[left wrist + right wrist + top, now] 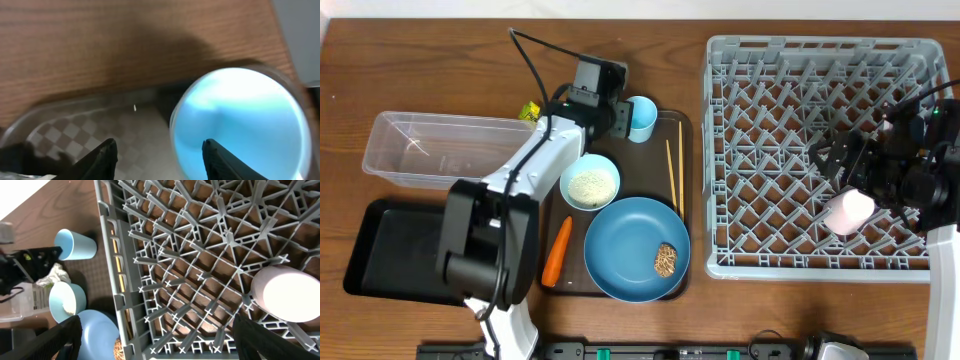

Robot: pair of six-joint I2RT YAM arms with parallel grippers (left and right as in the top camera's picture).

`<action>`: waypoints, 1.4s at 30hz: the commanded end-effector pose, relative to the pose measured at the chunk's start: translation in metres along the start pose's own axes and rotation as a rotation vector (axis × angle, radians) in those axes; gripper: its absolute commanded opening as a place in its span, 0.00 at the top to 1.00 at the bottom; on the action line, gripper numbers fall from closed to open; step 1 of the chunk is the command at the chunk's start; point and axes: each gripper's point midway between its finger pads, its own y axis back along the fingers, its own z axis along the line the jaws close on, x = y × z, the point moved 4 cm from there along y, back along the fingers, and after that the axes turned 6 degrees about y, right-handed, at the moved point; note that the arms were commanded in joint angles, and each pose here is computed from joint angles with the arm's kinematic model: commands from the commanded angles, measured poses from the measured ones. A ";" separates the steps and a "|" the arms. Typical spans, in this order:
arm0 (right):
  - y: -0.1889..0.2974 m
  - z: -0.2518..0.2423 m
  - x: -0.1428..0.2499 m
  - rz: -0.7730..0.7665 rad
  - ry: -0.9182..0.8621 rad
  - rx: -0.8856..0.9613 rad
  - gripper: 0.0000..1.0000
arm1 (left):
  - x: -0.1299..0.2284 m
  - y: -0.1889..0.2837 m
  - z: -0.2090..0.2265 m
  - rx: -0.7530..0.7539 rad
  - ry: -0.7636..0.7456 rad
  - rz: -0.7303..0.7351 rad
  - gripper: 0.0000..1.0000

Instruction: Sort waste into correct bins and load items into the dishwasher rack

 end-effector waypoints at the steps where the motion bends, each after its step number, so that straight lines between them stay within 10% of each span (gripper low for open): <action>1: 0.003 0.005 -0.002 -0.012 0.024 -0.015 0.11 | 0.008 -0.015 0.000 0.007 0.030 0.037 0.49; 11: 0.003 0.003 -0.003 -0.014 0.032 -0.007 0.11 | 0.016 -0.020 0.002 0.001 0.064 0.072 0.94; 24: 0.004 0.012 -0.007 -0.039 0.160 -0.068 0.09 | -0.035 0.109 -0.041 0.289 0.090 -0.116 0.94; 42: 0.084 0.156 0.009 -0.268 0.820 -1.212 0.17 | -0.006 0.333 -0.122 1.125 0.014 -0.088 0.94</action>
